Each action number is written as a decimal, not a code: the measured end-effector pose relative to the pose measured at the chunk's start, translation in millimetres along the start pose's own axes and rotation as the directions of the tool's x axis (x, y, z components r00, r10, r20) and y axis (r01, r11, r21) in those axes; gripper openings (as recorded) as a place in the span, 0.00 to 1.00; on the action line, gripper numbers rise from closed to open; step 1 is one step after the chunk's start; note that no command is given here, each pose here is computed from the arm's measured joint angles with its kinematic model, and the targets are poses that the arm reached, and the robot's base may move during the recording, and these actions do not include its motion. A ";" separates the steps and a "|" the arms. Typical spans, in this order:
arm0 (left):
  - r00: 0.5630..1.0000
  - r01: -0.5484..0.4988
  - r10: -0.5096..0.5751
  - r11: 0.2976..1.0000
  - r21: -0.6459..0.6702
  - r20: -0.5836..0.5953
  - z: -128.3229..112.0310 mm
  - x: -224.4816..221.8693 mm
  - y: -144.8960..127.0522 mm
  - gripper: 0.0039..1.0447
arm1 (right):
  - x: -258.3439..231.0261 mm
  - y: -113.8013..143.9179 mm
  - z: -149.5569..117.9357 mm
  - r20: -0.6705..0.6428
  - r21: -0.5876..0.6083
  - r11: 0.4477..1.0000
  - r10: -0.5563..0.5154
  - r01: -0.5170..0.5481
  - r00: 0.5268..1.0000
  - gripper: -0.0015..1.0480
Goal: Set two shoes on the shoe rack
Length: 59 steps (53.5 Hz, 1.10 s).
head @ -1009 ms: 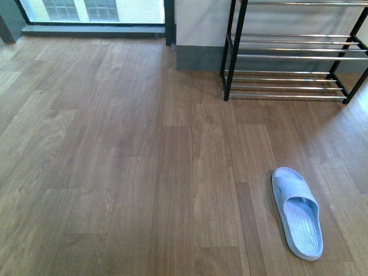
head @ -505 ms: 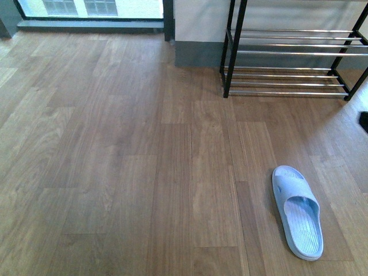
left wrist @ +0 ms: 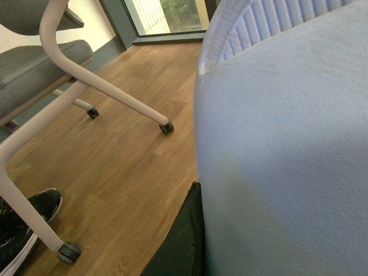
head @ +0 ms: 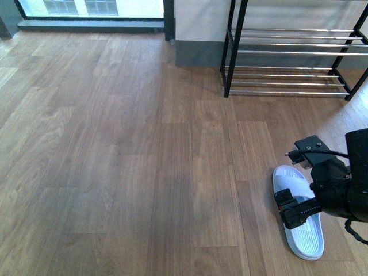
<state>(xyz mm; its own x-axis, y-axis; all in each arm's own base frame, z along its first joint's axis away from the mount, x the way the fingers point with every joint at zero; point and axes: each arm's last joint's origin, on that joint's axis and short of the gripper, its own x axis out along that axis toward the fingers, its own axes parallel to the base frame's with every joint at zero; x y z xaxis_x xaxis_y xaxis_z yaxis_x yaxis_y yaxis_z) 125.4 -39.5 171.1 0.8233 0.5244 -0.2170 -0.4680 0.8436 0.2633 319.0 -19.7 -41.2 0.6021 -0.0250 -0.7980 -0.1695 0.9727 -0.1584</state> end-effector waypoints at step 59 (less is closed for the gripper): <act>1.000 0.000 0.000 1.000 0.000 0.000 0.0 0.0 0.0 0.02 | 103.3 -61.5 -23.3 -0.017 0.142 0.984 -0.108 0.109 0.994 0.91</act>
<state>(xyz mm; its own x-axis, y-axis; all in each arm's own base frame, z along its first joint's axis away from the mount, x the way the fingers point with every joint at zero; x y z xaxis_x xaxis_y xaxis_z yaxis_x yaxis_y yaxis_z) 125.4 -39.5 171.1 0.8233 0.5244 -0.2170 -0.4681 0.8436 0.2630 373.5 -87.5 -127.4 0.6034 -0.1336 -0.7862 0.0095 0.9870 -0.1604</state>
